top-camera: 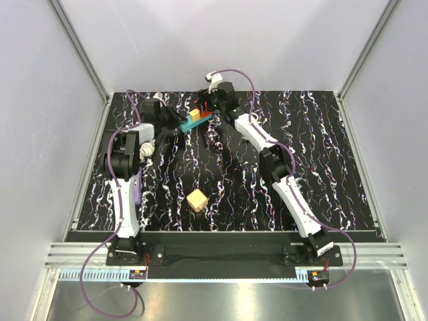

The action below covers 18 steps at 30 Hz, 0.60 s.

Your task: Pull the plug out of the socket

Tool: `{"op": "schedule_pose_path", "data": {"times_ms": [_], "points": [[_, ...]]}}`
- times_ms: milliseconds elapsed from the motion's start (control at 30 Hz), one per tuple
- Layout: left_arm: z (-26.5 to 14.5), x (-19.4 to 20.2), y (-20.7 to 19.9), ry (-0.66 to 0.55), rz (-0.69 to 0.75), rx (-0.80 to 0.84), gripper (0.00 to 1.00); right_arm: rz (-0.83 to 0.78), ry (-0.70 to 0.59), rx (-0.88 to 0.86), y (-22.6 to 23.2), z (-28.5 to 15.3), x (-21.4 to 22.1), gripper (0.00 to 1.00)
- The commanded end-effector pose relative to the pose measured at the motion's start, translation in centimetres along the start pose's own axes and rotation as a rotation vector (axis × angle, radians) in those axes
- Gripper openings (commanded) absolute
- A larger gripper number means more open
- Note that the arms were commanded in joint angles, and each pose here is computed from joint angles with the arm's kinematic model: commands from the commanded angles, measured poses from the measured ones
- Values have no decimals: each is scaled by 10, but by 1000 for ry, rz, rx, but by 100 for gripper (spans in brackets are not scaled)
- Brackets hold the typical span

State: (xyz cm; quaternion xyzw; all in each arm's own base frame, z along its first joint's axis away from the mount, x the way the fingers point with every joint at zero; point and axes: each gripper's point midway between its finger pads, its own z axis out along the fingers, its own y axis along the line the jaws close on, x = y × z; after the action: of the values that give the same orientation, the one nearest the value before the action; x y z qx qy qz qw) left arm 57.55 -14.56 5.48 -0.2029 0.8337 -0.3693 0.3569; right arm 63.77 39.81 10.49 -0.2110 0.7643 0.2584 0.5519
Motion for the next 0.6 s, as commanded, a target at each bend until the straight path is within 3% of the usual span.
{"op": "schedule_pose_path", "data": {"times_ms": [0, 100, 367, 567], "points": [[7, -3, 0, -5, 4, -4, 11, -14, -56, -44, 18, 6, -11, 63], [9, -2, 2, 3, -4, -14, 11, -11, -61, -48, 19, 6, -13, 56], [13, 7, 25, 43, -20, -135, 7, -23, -106, -28, 24, 3, -33, 0], [11, 13, 35, 70, -2, -202, 2, -64, -185, -15, 49, -2, -62, 0]]}}
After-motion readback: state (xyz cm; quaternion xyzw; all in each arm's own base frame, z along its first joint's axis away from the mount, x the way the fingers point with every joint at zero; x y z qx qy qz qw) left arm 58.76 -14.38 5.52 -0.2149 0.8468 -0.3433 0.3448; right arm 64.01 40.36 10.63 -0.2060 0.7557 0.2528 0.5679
